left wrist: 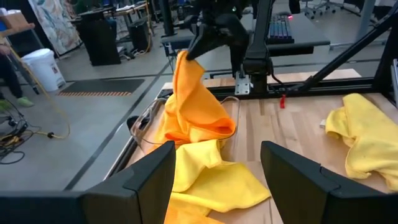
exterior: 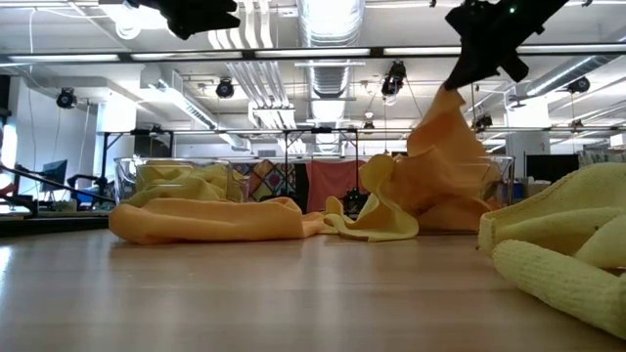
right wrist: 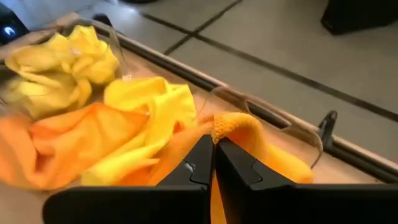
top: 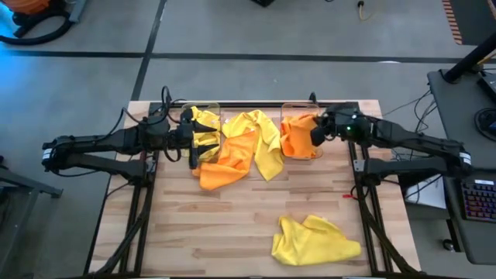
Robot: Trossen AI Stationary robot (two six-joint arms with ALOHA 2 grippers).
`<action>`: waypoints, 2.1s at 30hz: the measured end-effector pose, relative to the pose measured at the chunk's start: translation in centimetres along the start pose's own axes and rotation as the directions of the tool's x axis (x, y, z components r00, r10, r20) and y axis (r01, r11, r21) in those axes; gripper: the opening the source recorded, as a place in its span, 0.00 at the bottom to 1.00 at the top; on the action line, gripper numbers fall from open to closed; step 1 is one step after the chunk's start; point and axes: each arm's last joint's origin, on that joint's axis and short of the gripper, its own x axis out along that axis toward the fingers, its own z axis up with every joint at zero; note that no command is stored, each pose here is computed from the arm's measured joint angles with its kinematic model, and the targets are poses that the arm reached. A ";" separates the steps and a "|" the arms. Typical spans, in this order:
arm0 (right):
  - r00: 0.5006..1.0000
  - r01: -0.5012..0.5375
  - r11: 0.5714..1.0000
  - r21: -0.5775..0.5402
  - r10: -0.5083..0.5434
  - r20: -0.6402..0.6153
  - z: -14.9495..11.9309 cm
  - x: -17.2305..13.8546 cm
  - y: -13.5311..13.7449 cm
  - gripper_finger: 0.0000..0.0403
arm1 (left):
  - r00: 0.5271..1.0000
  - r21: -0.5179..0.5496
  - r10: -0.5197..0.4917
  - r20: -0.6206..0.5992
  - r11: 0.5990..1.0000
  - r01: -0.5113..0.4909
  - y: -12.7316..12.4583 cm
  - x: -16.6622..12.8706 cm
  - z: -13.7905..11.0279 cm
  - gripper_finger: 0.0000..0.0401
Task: Sort microfiber towel by color & place in baskets
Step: Put the orange microfiber cloth into the right transparent bin
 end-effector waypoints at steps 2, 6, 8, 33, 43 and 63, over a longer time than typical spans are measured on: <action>1.000 0.007 1.000 -0.007 -0.007 -0.014 -0.1 0.6 0.3 0.02 | 1.000 0.006 0.009 -0.001 1.000 -0.009 0.0 0.0 0.0 0.55; 0.998 0.027 0.999 -0.029 -0.028 -0.057 -0.4 2.0 0.8 0.02 | 0.998 0.008 0.060 -0.009 0.998 -0.060 0.2 0.0 0.0 0.55; 0.997 0.038 0.999 -0.038 -0.041 -0.071 -0.5 2.5 0.9 0.02 | 0.997 0.008 0.075 -0.012 0.997 -0.075 0.2 0.0 0.0 0.55; 0.955 0.126 0.979 -0.160 -0.164 -0.248 -3.1 8.7 2.7 0.02 | 0.997 0.017 0.075 -0.022 0.997 -0.075 0.2 0.0 -0.1 0.55; 0.942 0.129 0.975 -0.181 -0.177 -0.285 -3.8 9.7 3.0 0.02 | 0.997 0.017 0.075 -0.022 0.997 -0.075 0.2 0.0 -0.2 0.55; 0.951 0.091 0.992 -0.086 -0.113 -0.287 -3.4 9.4 3.2 0.39 | 0.996 0.012 0.073 -0.041 0.997 -0.073 0.1 0.2 -0.8 0.55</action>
